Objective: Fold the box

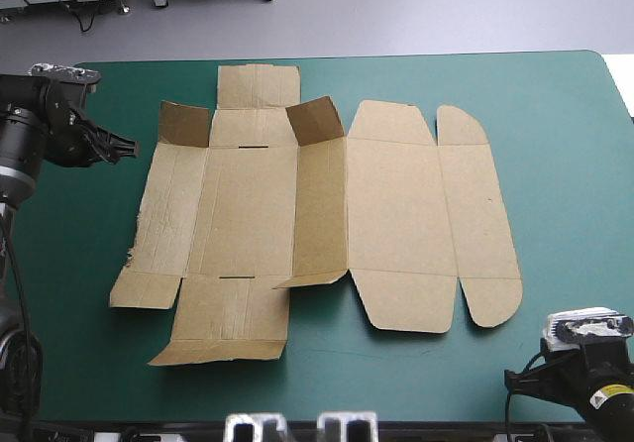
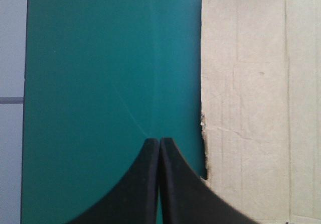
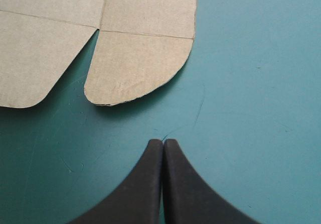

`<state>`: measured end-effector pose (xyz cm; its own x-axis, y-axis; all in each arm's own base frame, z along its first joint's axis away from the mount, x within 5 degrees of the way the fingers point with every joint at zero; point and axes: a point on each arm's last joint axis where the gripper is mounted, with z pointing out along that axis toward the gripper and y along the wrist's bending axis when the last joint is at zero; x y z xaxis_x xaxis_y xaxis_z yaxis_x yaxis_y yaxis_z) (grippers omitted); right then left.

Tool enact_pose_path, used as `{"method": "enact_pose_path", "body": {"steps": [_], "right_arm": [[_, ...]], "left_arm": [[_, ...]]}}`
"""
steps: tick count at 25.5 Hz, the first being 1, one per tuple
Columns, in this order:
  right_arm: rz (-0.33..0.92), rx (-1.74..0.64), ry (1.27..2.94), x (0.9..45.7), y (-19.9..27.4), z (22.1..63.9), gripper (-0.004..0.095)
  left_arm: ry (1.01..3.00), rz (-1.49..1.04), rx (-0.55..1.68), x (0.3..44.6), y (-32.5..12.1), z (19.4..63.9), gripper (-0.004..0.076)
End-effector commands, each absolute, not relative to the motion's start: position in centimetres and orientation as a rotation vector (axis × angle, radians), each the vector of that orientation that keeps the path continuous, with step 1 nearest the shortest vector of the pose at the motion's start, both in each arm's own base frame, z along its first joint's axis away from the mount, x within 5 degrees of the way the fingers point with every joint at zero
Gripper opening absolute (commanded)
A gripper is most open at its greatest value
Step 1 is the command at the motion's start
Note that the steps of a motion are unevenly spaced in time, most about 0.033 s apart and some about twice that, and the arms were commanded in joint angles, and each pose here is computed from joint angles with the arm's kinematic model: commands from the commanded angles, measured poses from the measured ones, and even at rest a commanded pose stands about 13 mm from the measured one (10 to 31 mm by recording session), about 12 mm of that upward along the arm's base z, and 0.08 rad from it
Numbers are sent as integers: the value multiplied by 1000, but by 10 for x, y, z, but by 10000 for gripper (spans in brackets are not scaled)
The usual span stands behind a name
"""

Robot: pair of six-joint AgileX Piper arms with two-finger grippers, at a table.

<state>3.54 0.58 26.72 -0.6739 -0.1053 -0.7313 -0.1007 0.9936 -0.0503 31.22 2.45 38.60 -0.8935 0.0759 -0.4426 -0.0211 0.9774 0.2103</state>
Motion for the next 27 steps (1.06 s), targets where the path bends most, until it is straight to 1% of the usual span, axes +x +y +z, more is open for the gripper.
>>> {"method": "enact_pose_path", "body": {"steps": [1, 3, 5, 6, 8, 9, 12, 13, 14, 16, 18, 20, 21, 22, 24, 25, 27], "right_arm": [[-13, -132, 2259, 39, 5, 276, -18], [-13, -132, 2259, 39, 5, 276, -17], [-13, -132, 2259, 39, 5, 276, -18], [-13, -132, 2259, 39, 5, 276, -18], [-13, -132, 2259, 39, 5, 276, -18], [-13, -132, 2259, 39, 5, 276, -18], [-13, -132, 2259, 39, 5, 276, -18], [-13, -132, 2259, 39, 5, 276, -18], [-13, -132, 2259, 39, 5, 276, -18], [-13, -132, 2259, 39, 5, 276, -18], [-13, -132, 2259, 39, 5, 276, -18], [-13, -132, 2259, 39, 5, 276, -18], [-13, -132, 2259, 39, 5, 276, -18], [-13, -132, 2259, 39, 5, 276, -18], [-13, -132, 2259, 39, 5, 276, -18], [-13, -132, 2259, 39, 5, 276, -18], [-13, -132, 2259, 39, 5, 276, -18]], "left_arm": [[2664, 332, 38, 305, 28, 397, -8], [2679, 333, 44, 309, 28, 393, 11], [2690, 324, 46, 312, 27, 390, 59], [2697, 315, 46, 314, 27, 387, 97], [2703, 300, 46, 315, 26, 386, 190], [2708, 292, 46, 316, 25, 384, 267], [2711, 287, 23, 317, 25, 383, 449], [2711, 280, -8, 317, 25, 382, 489], [2710, 271, -51, 318, 25, 382, 508], [2707, 248, -157, 317, 25, 380, 505], [2740, 247, -176, 318, 25, 370, 492], [2818, 251, -171, 318, 25, 348, 489], [2882, 256, -163, 319, 25, 326, 487], [2904, 262, -157, 320, 25, 318, 479], [2947, 262, -96, 321, 25, 299, 446], [2954, 254, -99, 322, 24, 292, 412], [2957, 208, -55, 325, 21, 288, 365]]}}
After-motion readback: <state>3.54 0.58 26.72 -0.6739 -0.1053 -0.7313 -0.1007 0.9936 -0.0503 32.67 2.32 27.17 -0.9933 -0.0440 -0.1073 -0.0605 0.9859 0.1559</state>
